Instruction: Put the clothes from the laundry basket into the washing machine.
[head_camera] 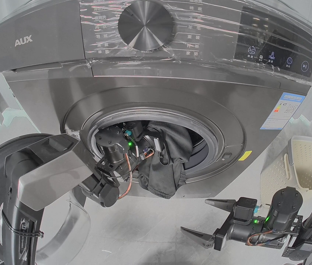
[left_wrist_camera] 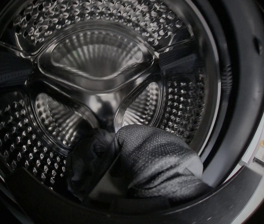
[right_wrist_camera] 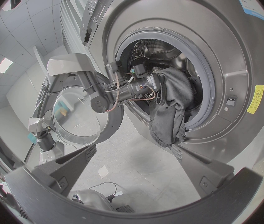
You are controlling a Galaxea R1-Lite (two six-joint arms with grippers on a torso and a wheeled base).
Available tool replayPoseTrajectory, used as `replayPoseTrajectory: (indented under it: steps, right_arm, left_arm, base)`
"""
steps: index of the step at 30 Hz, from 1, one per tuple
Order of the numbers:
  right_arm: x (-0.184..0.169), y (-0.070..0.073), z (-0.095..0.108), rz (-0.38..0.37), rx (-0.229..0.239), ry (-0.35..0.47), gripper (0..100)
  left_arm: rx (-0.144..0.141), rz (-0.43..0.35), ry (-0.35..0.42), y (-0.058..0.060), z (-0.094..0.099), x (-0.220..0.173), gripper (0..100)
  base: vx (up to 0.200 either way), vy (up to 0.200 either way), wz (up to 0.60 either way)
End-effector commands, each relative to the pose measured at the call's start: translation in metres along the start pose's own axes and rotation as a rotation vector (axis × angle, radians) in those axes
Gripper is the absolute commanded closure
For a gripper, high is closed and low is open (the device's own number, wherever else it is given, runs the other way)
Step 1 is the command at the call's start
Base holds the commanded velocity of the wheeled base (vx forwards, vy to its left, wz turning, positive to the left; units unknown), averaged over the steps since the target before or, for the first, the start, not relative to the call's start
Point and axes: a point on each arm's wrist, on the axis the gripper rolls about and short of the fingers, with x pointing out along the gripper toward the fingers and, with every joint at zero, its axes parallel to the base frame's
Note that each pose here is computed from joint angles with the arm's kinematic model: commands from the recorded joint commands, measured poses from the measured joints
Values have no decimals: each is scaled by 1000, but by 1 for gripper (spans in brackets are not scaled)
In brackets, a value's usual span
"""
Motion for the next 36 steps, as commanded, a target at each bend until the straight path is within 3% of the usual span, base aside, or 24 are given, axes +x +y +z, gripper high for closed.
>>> replayPoseTrajectory:
  steps: [1, 5, 10, 16, 17, 19, 23, 29, 31, 32, 33, 36]
  right_arm:
    - [2, 1, -1, 5, 0, 6, 0]
    - [3, 2, -4, 9, 0, 17, 0]
    - [3, 3, -5, 12, 2, 25, 0]
    - [3, 2, -7, 9, 2, 31, 0]
    - [4, 2, -7, 9, 1, 32, 0]
    - [5, 2, -8, 7, 3, 38, 0]
    - [5, 2, -8, 7, 2, 38, 0]
    - [5, -1, -8, -2, 4, 36, 0]
    - [5, -1, -7, -1, 4, 34, 0]
    - [5, 0, -8, 3, 3, 36, 0]
    - [6, 1, -8, 5, 2, 35, 0]
    - [6, 2, -8, 9, 3, 35, 0]
  left_arm:
    - [-9, 39, 16, 10, -9, 22, 100]
    - [-11, 59, 42, 10, -14, 33, 100]
    - [-12, 109, 7, 16, -20, 59, 100]
    - [-14, 158, -29, 21, -13, 71, 100]
    - [-13, 161, -15, 22, -14, 70, 0]
    - [-20, 157, -9, 20, -14, 69, 0]
    - [-110, 154, 9, 9, -4, 64, 0]
    - [-110, 144, 205, 0, 7, 29, 0]
    - [-109, 142, 221, -1, 8, 26, 0]
    - [-106, 133, 287, -2, 7, 13, 0]
    - [-106, 132, 290, -2, 7, 12, 0]
    - [-101, 117, 399, -7, -6, -5, 0]
  base:
    - [0, 0, 0]
    - [0, 0, 0]
    - [0, 0, 0]
    - [0, 0, 0]
    - [0, 0, 0]
    - [0, 0, 0]
    - [0, 0, 0]
    - [0, 0, 0]
    - [0, 0, 0]
    - [0, 0, 0]
    - [0, 0, 0]
    - [0, 0, 0]
